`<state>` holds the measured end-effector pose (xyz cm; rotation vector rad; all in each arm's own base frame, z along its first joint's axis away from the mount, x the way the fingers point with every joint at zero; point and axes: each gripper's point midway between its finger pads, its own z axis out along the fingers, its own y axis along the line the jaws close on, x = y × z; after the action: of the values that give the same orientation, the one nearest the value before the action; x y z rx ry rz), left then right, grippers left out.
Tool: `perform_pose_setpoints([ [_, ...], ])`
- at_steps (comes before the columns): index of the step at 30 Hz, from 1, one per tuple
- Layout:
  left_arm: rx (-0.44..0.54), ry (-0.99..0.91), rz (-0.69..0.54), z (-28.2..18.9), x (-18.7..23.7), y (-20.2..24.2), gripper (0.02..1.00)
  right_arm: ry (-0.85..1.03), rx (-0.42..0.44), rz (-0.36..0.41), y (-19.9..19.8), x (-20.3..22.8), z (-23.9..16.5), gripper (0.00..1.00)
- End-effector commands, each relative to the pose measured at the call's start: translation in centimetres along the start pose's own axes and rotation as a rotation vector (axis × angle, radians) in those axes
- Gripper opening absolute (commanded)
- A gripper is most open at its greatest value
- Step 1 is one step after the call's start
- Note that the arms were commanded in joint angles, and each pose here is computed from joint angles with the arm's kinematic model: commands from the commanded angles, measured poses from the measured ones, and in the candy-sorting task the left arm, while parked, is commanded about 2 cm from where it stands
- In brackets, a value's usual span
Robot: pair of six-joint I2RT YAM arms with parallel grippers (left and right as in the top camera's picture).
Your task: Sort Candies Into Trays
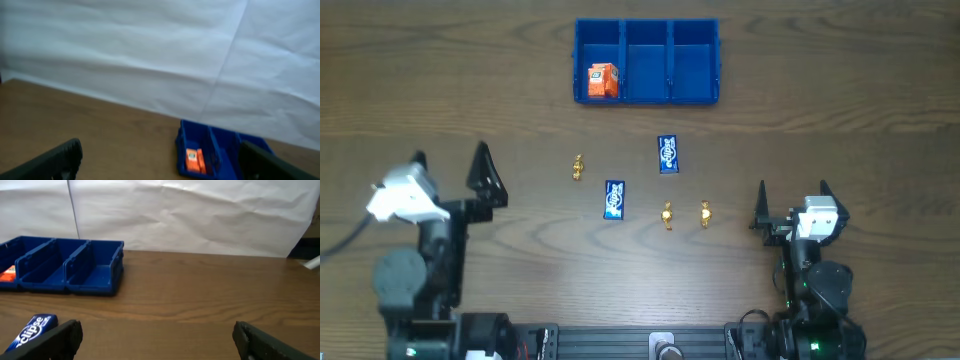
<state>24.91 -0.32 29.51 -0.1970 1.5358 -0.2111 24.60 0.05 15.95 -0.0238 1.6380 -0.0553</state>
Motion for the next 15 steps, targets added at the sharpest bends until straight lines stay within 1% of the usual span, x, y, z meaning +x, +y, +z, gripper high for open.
perform_pose_setpoints([
  [1, 0.048, -0.057, 0.046, -0.8, 3.9, 0.6, 0.998, 0.004, -0.003, -0.013, 0.1, 0.2, 0.0, 0.998],
  [4, 0.043, -0.041, 0.045, -0.8, 6.4, 1.3, 0.998, 0.004, -0.003, -0.013, 0.1, 0.2, 0.0, 0.998],
  [7, 0.058, -0.005, 0.048, -0.7, 8.7, 1.5, 1.000, 0.004, -0.003, -0.013, 0.1, 0.2, 0.0, 0.998],
  [11, 0.102, 0.032, 0.128, -0.6, 11.3, 1.2, 0.996, 0.004, -0.003, -0.013, 0.1, 0.2, 0.0, 0.998],
  [15, 0.105, 0.072, 0.170, -0.7, 12.7, 1.5, 0.998, 0.004, -0.003, -0.013, 0.1, 0.2, 0.0, 0.998],
])
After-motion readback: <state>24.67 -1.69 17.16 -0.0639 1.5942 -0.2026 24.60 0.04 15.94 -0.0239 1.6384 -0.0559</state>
